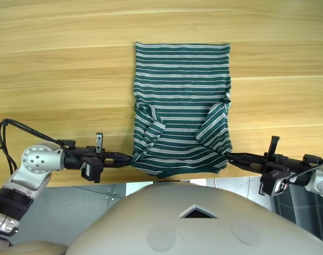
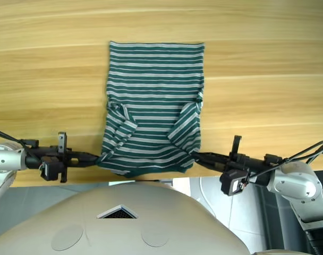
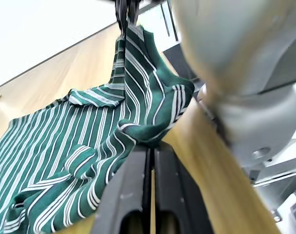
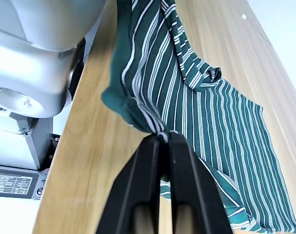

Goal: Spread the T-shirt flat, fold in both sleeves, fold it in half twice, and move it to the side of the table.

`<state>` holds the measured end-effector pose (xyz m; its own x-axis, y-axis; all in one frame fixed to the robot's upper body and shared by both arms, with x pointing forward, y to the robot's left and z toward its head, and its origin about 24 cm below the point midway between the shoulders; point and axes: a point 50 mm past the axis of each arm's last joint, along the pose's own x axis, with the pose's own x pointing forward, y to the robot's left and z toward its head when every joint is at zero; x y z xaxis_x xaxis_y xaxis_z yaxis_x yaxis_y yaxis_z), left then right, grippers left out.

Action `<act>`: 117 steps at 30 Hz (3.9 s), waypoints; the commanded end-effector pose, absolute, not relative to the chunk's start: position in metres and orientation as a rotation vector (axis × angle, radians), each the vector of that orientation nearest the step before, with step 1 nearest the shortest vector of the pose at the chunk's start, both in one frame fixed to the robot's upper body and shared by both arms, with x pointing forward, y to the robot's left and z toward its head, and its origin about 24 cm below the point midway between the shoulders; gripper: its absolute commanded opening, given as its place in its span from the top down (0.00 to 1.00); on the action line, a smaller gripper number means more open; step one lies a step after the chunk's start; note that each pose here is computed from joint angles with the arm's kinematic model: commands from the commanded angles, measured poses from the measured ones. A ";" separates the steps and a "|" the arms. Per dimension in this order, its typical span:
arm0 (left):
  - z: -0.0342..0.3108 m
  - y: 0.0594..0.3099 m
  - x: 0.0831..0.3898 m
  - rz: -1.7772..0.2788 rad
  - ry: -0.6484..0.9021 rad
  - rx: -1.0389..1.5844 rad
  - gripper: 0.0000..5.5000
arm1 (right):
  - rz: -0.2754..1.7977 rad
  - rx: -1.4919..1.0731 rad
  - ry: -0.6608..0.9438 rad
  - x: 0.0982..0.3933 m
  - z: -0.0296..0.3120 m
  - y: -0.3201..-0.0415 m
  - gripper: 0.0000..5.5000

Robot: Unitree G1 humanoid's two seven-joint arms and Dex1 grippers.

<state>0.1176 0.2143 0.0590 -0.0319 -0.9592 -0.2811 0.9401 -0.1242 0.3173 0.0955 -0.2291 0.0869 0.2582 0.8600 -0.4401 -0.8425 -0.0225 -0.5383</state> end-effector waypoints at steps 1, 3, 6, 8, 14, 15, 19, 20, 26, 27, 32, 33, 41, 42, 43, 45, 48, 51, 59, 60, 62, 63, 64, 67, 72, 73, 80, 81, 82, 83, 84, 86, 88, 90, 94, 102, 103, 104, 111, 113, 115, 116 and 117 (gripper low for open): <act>0.078 0.213 0.119 -1.595 -0.103 0.447 1.00 | 1.364 -0.873 -0.013 0.100 0.089 -0.234 0.99; 0.089 0.214 0.124 -1.566 -0.140 0.406 1.00 | 1.360 -0.879 -0.023 0.100 0.092 -0.234 0.99; 0.096 0.216 0.138 -1.499 -0.162 0.405 1.00 | 1.325 -0.896 -0.029 0.108 0.095 -0.238 0.99; 0.096 0.217 0.155 -1.444 -0.155 0.436 1.00 | 1.280 -0.907 -0.027 0.119 0.098 -0.242 0.99; 0.069 0.210 0.208 -1.304 -0.026 0.550 1.00 | 1.089 -0.924 -0.062 0.169 0.102 -0.237 0.99; 0.066 0.209 0.211 -1.305 -0.017 0.562 1.00 | 1.058 -0.915 -0.074 0.178 0.105 -0.235 0.99; 0.065 0.208 0.232 -1.251 -0.011 0.563 1.00 | 0.967 -0.904 -0.085 0.208 0.107 -0.228 0.99; 0.065 0.209 0.238 -1.233 -0.003 0.565 1.00 | 0.953 -0.905 -0.085 0.215 0.107 -0.226 0.99; 0.056 0.208 0.274 -1.118 0.055 0.571 1.00 | 0.889 -0.941 -0.042 0.258 0.099 -0.210 0.99; 0.056 0.207 0.281 -1.089 0.057 0.562 1.00 | 0.881 -0.952 -0.027 0.266 0.097 -0.208 0.99; 0.055 0.206 0.306 -0.964 0.062 0.576 1.00 | 0.812 -0.965 -0.033 0.302 0.098 -0.192 0.99; 0.055 0.205 0.309 -0.955 0.052 0.576 1.00 | 0.793 -0.966 -0.035 0.311 0.098 -0.187 0.99; 0.059 0.197 0.341 -0.774 0.043 0.510 1.00 | 0.684 -0.944 0.001 0.350 0.090 -0.180 0.99; 0.059 0.197 0.344 -0.751 0.050 0.504 1.00 | 0.680 -0.943 0.012 0.352 0.087 -0.179 0.99; 0.058 0.197 0.346 -0.729 0.058 0.506 1.00 | 0.677 -0.945 0.027 0.354 0.083 -0.179 0.99; 0.054 0.195 0.350 -0.690 0.082 0.517 1.00 | 0.676 -0.953 0.069 0.356 0.070 -0.177 0.99; 0.046 0.187 0.354 -0.646 0.124 0.552 1.00 | 0.665 -0.933 0.119 0.359 0.056 -0.172 0.99; 0.040 0.179 0.357 -0.593 0.153 0.585 1.00 | 0.633 -0.917 0.167 0.362 0.046 -0.167 0.99; 0.025 0.167 0.359 -0.479 0.256 0.400 0.95 | 0.566 -0.634 0.221 0.362 0.033 -0.159 0.84; 0.027 0.169 0.361 -0.443 0.258 0.325 0.94 | 0.540 -0.533 0.203 0.364 0.037 -0.158 0.81; 0.030 0.171 0.364 -0.385 0.268 0.213 0.88 | 0.478 -0.356 0.180 0.370 0.045 -0.159 0.75; 0.032 0.172 0.366 -0.356 0.277 0.167 0.86 | 0.449 -0.265 0.176 0.372 0.048 -0.160 0.72; 0.034 0.175 0.369 -0.302 0.288 0.128 0.82 | 0.422 -0.149 0.169 0.375 0.052 -0.160 0.69; 0.042 0.186 0.376 -0.146 0.318 -0.010 0.72 | 0.357 0.127 0.137 0.382 0.064 -0.166 0.58; 0.046 0.204 0.379 0.040 0.344 -0.352 0.69 | 0.386 0.024 0.108 0.375 0.062 -0.183 0.42; 0.047 0.206 0.378 0.035 0.337 -0.361 0.69 | 0.447 -0.061 0.087 0.369 0.059 -0.186 0.39; 0.058 0.236 0.368 -0.095 0.126 -0.245 0.69 | 0.902 -0.754 0.102 0.274 0.035 -0.250 0.16; 0.058 0.241 0.366 -0.096 0.109 -0.223 0.69 | 0.952 -0.802 0.171 0.261 0.023 -0.254 0.13; 0.058 0.243 0.365 -0.099 0.098 -0.208 0.69 | 0.984 -0.827 0.213 0.254 0.016 -0.254 0.11; 0.058 0.244 0.363 -0.101 0.084 -0.195 0.69 | 1.025 -0.840 0.228 0.246 0.010 -0.250 0.06; 0.058 0.246 0.361 -0.105 0.068 -0.175 0.69 | 1.086 -0.847 0.221 0.236 0.005 -0.241 0.05; 0.058 0.249 0.359 -0.111 0.044 -0.139 0.69 | 1.255 -0.821 0.123 0.211 0.004 -0.209 0.03; 0.058 0.250 0.357 -0.121 0.031 -0.109 0.69 | 1.428 -0.728 -0.110 0.177 0.032 -0.172 0.03; 0.058 0.251 0.356 -0.121 0.029 -0.102 0.69 | 1.507 -0.660 -0.252 0.157 0.058 -0.158 0.03; 0.056 0.253 0.355 -0.104 0.032 -0.098 0.69 | 1.602 -0.519 -0.479 0.127 0.103 -0.152 0.03; 0.053 0.240 0.353 -0.187 0.003 -0.059 0.69 | 1.051 -0.706 -0.323 0.238 0.090 -0.134 0.03; 0.053 0.238 0.353 -0.190 -0.001 -0.065 0.69 | 1.009 -0.743 -0.309 0.251 0.083 -0.123 0.03; 0.053 0.238 0.353 -0.187 -0.003 -0.071 0.69 | 0.980 -0.773 -0.295 0.261 0.077 -0.113 0.03; 0.042 0.230 0.348 -0.193 0.012 -0.088 0.69 | 0.545 -1.329 -0.027 0.340 0.026 -0.140 0.03; 0.039 0.228 0.347 -0.201 0.015 -0.085 0.69 | 0.548 -1.371 0.029 0.335 0.018 -0.160 0.03; 0.038 0.226 0.346 -0.204 0.020 -0.083 0.69 | 0.633 -1.353 0.062 0.323 0.011 -0.172 0.03; 0.037 0.227 0.346 -0.201 0.021 -0.083 0.69 | 0.706 -1.341 0.057 0.313 0.009 -0.173 0.03; 0.036 0.227 0.346 -0.200 0.022 -0.083 0.69 | 0.845 -1.300 0.039 0.294 0.006 -0.170 0.03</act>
